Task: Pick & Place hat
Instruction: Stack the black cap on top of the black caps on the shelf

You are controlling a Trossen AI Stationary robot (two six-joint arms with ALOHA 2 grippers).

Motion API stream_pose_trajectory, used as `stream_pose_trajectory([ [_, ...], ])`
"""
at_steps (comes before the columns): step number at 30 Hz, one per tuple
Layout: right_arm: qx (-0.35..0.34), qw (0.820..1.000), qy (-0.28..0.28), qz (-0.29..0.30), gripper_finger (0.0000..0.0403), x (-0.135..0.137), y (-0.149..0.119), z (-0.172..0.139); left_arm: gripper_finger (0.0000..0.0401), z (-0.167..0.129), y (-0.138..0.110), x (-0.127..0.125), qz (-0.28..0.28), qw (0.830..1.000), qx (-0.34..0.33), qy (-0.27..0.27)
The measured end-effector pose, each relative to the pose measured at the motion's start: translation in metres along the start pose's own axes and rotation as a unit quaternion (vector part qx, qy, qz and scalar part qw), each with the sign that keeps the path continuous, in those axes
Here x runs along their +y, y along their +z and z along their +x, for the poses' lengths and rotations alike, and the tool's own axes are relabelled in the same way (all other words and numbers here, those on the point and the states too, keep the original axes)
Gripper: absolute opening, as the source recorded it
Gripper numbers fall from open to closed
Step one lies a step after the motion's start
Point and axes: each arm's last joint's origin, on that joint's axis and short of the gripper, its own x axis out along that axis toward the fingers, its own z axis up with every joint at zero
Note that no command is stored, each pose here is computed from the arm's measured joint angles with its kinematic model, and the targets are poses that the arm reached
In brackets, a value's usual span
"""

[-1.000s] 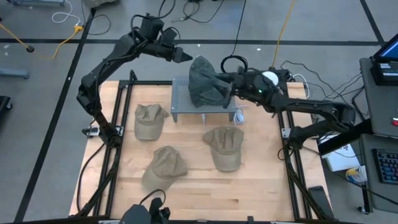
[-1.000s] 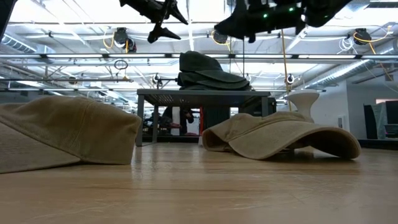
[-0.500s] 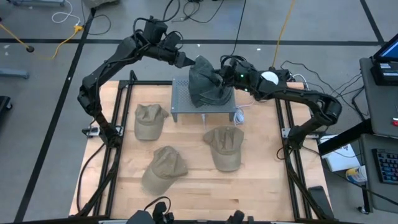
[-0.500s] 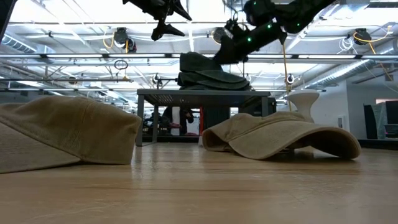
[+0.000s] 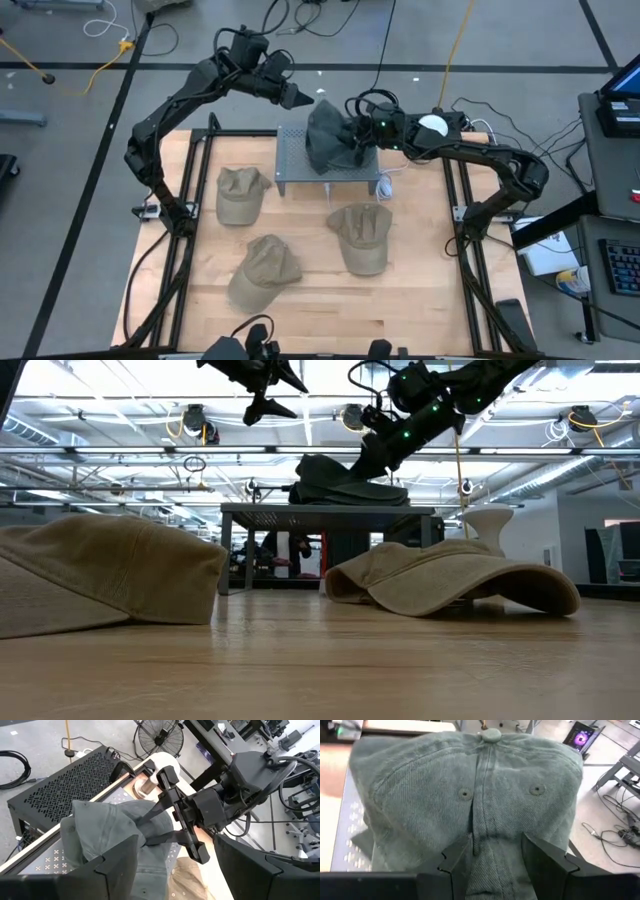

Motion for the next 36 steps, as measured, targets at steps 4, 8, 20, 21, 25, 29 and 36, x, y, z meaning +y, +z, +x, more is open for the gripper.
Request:
stream_pose_trajectory([
  [4, 0.009, 1.0, 0.002, -0.024, 0.0167, 0.001, -0.002, 0.0, 0.0266, 0.0, 0.0, 0.0, 0.0, 1.0, 0.0, 0.0],
  [8, 0.013, 1.0, 0.001, -0.028, 0.0167, -0.001, -0.003, 0.0, 0.0266, 0.0, 0.0, 0.0, -0.003, 1.0, 0.001, -0.004],
  [20, 0.044, 0.997, 0.008, -0.059, 0.0167, -0.002, -0.008, -0.005, 0.0266, 0.0, 0.0, -0.001, -0.004, 1.0, 0.006, -0.015],
  [21, 0.044, 0.997, 0.008, -0.062, 0.0167, -0.002, -0.008, -0.005, 0.0266, 0.0, 0.0, 0.0, -0.004, 1.0, 0.005, -0.014],
  [25, 0.057, 0.996, -0.005, -0.074, 0.0167, -0.005, -0.008, -0.014, 0.0266, -0.002, 0.001, 0.003, -0.008, 1.0, 0.003, -0.011],
  [29, 0.058, 0.994, -0.017, -0.086, 0.0167, -0.007, -0.006, -0.022, 0.0266, -0.003, 0.001, 0.004, -0.009, 1.0, 0.001, -0.009],
  [36, 0.051, 0.995, -0.02, -0.086, 0.0167, -0.008, -0.004, -0.022, 0.0266, -0.003, 0.002, 0.004, -0.009, 1.0, 0.001, -0.01],
])
